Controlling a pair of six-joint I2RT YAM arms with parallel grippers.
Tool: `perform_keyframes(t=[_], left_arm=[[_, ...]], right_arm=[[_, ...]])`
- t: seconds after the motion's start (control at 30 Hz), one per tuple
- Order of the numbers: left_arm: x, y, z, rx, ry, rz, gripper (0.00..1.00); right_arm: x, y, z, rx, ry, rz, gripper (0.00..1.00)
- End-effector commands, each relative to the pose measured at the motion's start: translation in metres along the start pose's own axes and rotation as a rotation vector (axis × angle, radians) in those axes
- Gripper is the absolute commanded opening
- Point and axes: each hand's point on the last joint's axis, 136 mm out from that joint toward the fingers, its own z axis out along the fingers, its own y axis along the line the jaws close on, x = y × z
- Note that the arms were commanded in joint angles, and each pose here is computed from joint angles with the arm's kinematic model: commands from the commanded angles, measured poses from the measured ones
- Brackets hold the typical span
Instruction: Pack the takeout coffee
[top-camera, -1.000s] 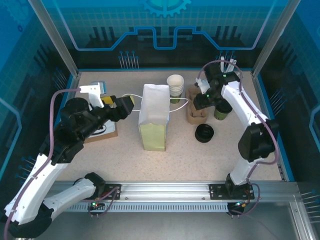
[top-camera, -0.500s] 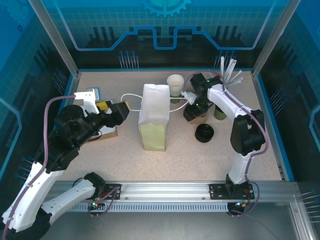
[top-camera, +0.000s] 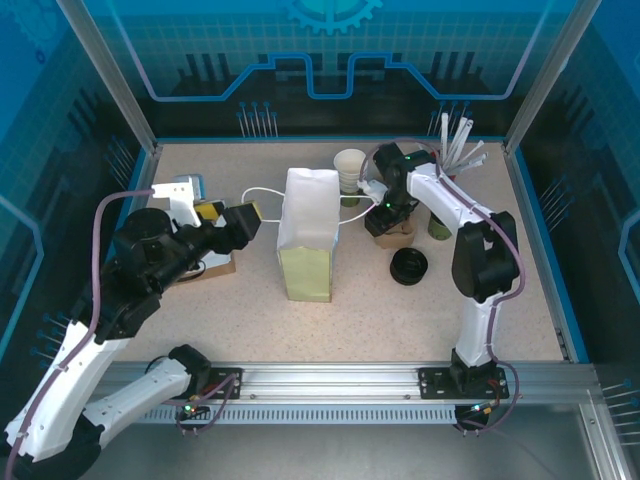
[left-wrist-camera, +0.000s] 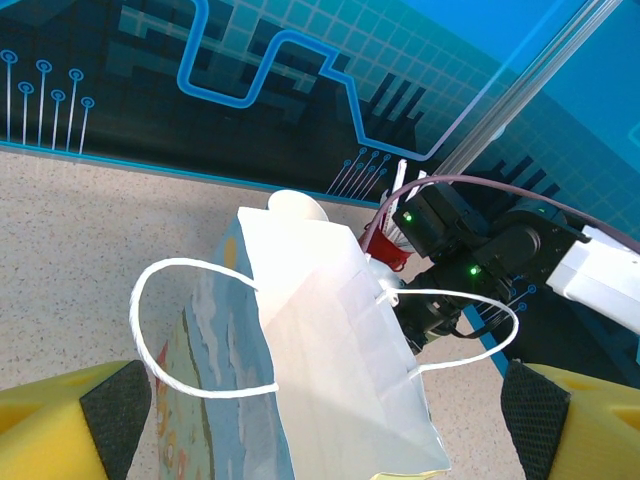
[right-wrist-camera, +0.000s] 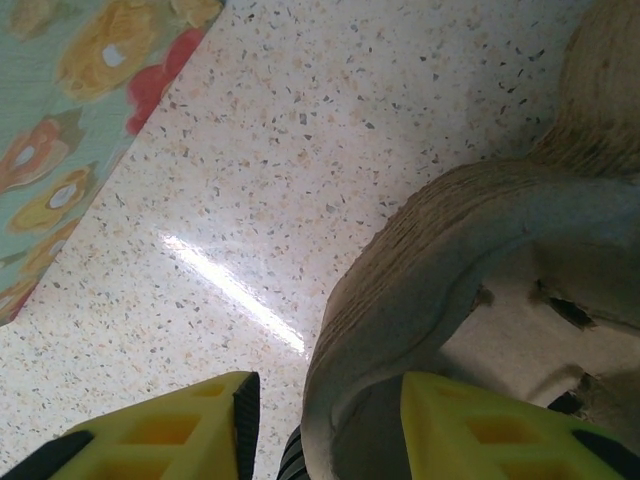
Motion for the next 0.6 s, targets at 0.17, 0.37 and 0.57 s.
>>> perform_keyframes(t=[0.17,0.37,0.57], left_arm=[[0.0011,0.0039,0.0007,-0.021,0.000,0.030,0.94],[0.0009,0.0038,0.0008,-0.020,0.001,0.028,0.94],[-0.0004,0.0026,-0.0002,-0.017,-0.002,0.029,0.94]], right_arm=[[0.0003,0.0036,0.0012,-0.004,0.031,-0.016,0.38],[0.0026,0.0002,0.0003,0.013,0.048,-0.013,0.38],[0.0074,-0.0021,0.0042,0.018,0.080,-0.011,0.38]])
